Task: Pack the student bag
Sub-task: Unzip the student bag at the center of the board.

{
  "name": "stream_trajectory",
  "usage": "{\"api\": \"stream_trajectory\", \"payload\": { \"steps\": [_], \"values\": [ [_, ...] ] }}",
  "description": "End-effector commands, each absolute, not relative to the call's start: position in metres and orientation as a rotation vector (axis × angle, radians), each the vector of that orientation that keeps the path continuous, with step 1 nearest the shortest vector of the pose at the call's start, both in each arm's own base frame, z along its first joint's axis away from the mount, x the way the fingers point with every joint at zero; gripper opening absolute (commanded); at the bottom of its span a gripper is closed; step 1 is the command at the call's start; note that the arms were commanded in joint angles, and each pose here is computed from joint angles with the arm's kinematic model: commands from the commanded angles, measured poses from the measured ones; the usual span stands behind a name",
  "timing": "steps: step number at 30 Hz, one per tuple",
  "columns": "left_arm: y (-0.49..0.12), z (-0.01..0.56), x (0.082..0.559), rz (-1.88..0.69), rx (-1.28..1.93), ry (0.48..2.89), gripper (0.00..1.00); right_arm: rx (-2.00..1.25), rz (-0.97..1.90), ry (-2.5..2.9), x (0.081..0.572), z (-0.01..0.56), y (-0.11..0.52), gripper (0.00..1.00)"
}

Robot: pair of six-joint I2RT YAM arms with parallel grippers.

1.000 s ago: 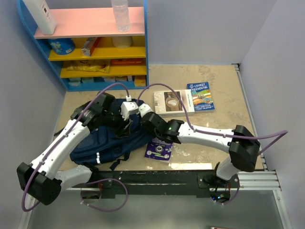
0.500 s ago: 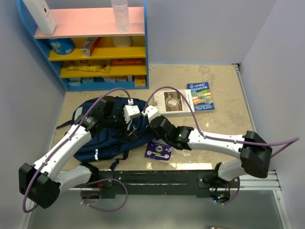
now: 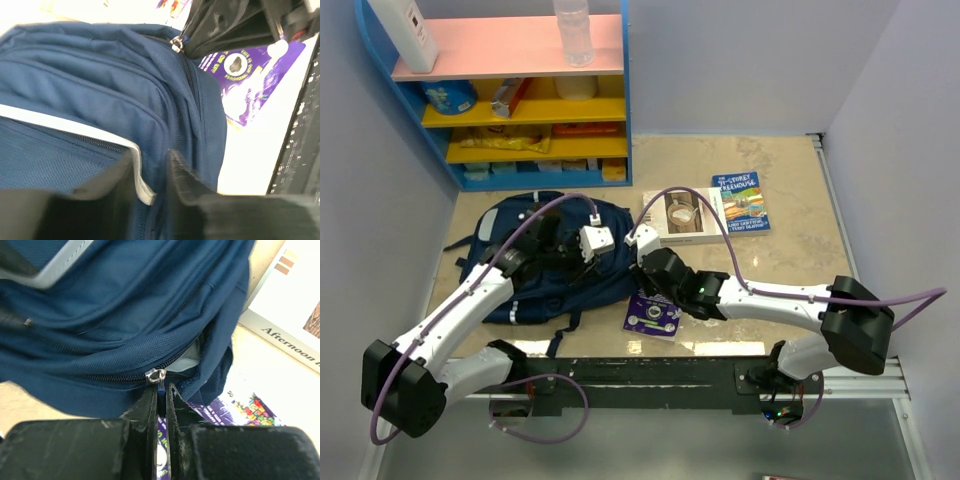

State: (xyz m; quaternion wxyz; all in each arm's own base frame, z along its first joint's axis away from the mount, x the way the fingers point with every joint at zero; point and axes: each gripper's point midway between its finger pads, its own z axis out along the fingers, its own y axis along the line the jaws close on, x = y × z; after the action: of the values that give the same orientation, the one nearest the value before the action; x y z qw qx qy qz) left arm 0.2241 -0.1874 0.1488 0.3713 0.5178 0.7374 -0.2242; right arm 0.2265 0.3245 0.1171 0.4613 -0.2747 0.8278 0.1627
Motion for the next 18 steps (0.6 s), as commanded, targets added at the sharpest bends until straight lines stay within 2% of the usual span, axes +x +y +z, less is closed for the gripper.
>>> {"api": "stream_trajectory", "payload": {
  "steps": [1,12,18],
  "values": [
    [-0.190,0.164,0.260,-0.447,1.266,1.784,0.00,-0.548,0.609,1.921,0.228,0.167,0.349,0.00],
    [-0.186,0.211,0.299,-0.425,0.830,1.912,0.00,-0.635,0.598,1.996,0.214,0.158,0.355,0.00],
    [-0.182,0.213,0.303,-0.477,0.722,1.955,0.00,-0.660,0.634,1.946,0.196,0.183,0.385,0.00]
  ]
}}
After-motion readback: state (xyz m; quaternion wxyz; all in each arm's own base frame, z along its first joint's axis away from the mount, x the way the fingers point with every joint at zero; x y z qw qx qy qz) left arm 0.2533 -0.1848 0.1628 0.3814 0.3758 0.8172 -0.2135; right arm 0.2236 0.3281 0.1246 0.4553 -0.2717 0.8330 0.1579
